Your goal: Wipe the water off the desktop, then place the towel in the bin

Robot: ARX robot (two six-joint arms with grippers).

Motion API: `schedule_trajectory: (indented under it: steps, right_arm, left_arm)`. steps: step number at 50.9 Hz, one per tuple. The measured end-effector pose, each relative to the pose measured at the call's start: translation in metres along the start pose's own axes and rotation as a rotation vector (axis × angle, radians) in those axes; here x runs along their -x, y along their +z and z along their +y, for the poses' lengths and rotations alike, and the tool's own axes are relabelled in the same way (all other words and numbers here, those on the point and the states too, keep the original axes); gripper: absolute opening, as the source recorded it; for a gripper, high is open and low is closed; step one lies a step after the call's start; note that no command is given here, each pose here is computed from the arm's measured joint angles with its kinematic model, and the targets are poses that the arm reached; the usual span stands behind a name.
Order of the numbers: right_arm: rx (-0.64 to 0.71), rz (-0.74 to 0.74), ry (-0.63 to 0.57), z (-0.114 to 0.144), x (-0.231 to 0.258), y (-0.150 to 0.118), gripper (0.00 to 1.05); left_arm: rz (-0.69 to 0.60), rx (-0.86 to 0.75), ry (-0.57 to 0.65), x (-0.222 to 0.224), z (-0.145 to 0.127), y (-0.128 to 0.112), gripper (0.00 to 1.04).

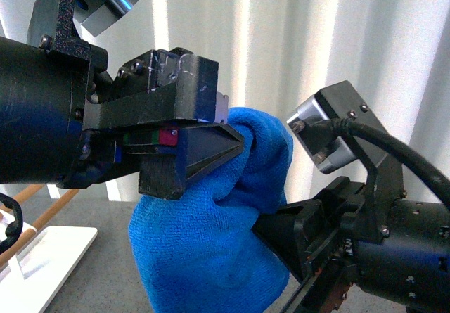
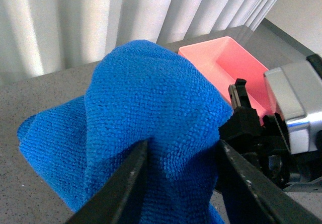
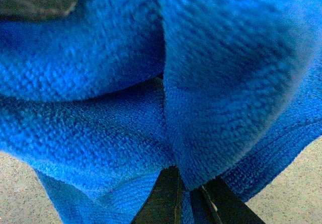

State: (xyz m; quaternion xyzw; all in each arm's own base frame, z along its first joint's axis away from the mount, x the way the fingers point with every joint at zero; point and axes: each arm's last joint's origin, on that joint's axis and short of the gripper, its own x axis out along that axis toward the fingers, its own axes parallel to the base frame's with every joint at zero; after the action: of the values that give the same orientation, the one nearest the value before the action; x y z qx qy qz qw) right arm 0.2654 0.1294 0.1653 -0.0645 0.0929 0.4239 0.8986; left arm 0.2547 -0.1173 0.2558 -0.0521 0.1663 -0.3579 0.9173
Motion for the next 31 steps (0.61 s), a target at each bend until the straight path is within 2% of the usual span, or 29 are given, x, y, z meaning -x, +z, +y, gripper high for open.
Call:
schedule_trajectory:
  steps: [18, 20, 31]
  right_arm:
    - [-0.007, -0.006, -0.027, -0.0086, 0.0103, 0.0066, 0.03]
    - [-0.007, -0.006, -0.029, -0.0089, 0.0105, 0.0066, 0.03]
    - [-0.012, -0.004, -0.031, -0.0092, 0.0104, 0.0068, 0.03]
  left_arm:
    - [0.000, 0.000, 0.000, 0.0000, 0.0000, 0.0000, 0.97]
    - [0.000, 0.000, 0.000, 0.0000, 0.0000, 0.0000, 1.00]
    - [0.000, 0.000, 0.000, 0.0000, 0.0000, 0.0000, 0.98]
